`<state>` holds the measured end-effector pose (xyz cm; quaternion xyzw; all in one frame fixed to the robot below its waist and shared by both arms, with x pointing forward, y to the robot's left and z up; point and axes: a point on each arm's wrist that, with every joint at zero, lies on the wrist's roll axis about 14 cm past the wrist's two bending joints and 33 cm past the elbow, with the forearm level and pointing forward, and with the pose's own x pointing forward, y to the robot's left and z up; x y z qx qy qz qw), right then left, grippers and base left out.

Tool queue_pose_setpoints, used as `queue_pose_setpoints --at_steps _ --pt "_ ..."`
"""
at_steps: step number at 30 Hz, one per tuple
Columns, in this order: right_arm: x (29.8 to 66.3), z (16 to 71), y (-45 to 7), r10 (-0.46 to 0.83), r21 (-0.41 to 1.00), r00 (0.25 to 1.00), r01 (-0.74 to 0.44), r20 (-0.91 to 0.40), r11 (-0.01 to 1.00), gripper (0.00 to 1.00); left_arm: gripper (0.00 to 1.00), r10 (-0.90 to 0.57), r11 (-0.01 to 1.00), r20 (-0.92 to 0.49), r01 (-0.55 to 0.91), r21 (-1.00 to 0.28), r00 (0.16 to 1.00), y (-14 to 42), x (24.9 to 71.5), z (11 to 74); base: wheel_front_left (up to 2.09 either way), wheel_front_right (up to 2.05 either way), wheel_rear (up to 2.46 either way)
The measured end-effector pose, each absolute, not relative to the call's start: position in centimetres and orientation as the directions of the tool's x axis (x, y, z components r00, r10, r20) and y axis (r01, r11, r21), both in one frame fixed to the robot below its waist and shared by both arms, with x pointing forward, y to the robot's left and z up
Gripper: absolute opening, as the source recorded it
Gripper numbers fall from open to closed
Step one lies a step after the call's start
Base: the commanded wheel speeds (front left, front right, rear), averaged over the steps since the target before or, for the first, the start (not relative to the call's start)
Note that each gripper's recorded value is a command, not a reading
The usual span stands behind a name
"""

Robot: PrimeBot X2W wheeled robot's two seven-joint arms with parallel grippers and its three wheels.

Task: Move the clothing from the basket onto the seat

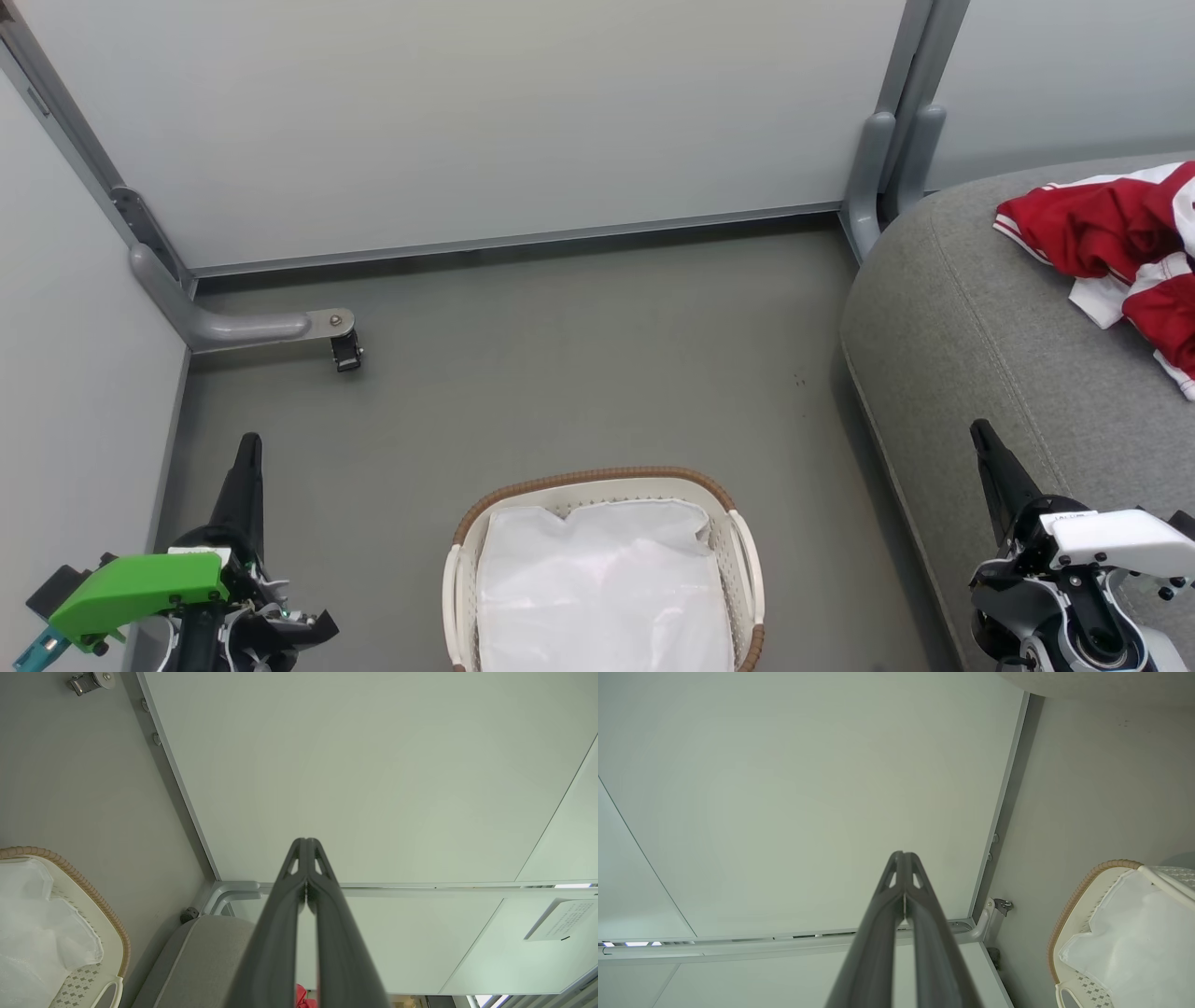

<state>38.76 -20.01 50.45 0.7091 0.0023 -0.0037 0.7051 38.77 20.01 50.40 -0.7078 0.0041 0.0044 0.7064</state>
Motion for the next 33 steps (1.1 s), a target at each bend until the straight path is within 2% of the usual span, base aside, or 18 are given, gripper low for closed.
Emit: queue_pose_setpoints --at_steps 33 --pt "38.76 50.45 -20.01 -0.001 1.0 1.0 0.008 -0.008 -0.006 0.0 0.0 0.0 -0.002 -0.012 -0.012 -1.0 1.0 20.01 38.77 50.4 0.0 0.0 0.0"
